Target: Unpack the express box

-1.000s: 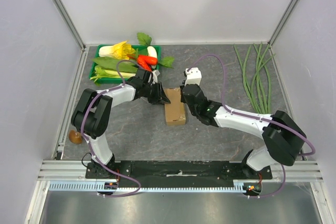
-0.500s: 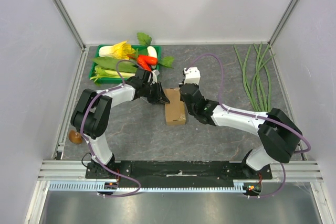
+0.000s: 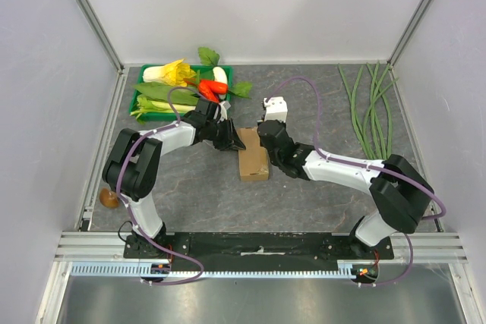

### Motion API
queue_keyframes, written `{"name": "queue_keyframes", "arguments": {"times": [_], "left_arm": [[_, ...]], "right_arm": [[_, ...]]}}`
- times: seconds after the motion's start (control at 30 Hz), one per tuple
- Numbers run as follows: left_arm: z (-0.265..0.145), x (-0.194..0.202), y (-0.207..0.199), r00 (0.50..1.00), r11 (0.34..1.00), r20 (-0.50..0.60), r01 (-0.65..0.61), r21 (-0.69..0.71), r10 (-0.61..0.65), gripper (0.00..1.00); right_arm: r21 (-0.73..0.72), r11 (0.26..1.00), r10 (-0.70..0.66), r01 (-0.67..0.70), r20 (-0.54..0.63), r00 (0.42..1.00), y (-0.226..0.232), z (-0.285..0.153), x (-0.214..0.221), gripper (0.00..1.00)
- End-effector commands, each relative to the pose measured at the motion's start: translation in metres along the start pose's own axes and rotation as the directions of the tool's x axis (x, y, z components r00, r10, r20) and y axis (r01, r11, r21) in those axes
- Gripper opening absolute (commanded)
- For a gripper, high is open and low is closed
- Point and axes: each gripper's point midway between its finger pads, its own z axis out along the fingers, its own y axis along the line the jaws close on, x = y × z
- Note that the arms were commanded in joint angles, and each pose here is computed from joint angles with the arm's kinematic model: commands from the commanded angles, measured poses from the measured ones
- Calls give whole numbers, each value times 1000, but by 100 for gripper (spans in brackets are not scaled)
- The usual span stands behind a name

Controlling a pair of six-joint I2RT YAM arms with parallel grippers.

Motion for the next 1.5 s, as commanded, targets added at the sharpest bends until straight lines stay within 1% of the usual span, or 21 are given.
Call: {"name": "queue_keyframes", "arguments": {"times": [0.0, 0.67, 0.9, 1.03, 1.07, 1.13, 1.17, 1.23, 1.27, 1.33, 1.47], "left_arm": [[5, 26, 43, 997, 985, -53, 46, -167, -56, 22], [5, 27, 42, 997, 985, -57, 50, -163, -60, 22], [5, 27, 42, 995, 984, -54, 69, -166, -79, 24], [4, 27, 41, 995, 983, -49, 82, -165, -91, 29], [4, 26, 41, 994, 983, -46, 86, -162, -94, 33], [3, 24, 39, 994, 985, -42, 91, -149, -98, 36], [3, 23, 37, 994, 985, -39, 98, -141, -104, 42], [3, 25, 34, 992, 987, -45, 108, -121, -114, 48], [3, 22, 31, 993, 988, -38, 111, -105, -115, 55], [5, 21, 25, 992, 991, -43, 116, -73, -119, 63], [10, 15, 12, 990, 991, -50, 133, -12, -133, 68]], "right_arm": [[20, 999, 26, -27, 35, 999, 4, 3, -15, 0], [19, 1000, 23, -24, 9, 1000, 5, 6, -4, 0], [23, 1000, 19, -18, -17, 1000, 4, 7, 6, 0], [30, 1000, 8, -7, -31, 999, 1, 8, 14, 0], [29, 1000, 6, -5, -32, 999, 2, 7, 14, 0], [24, 1000, 2, -2, -38, 999, 3, 8, 16, 0], [21, 1000, 1, 0, -42, 999, 3, 8, 17, 0], [20, 1000, -2, 3, -50, 999, 3, 8, 20, 0], [18, 1000, 0, 1, -52, 999, 3, 8, 21, 0], [12, 1000, -1, 2, -62, 998, 4, 9, 26, 0], [4, 1000, 1, 0, -76, 997, 7, 10, 31, 0]]}}
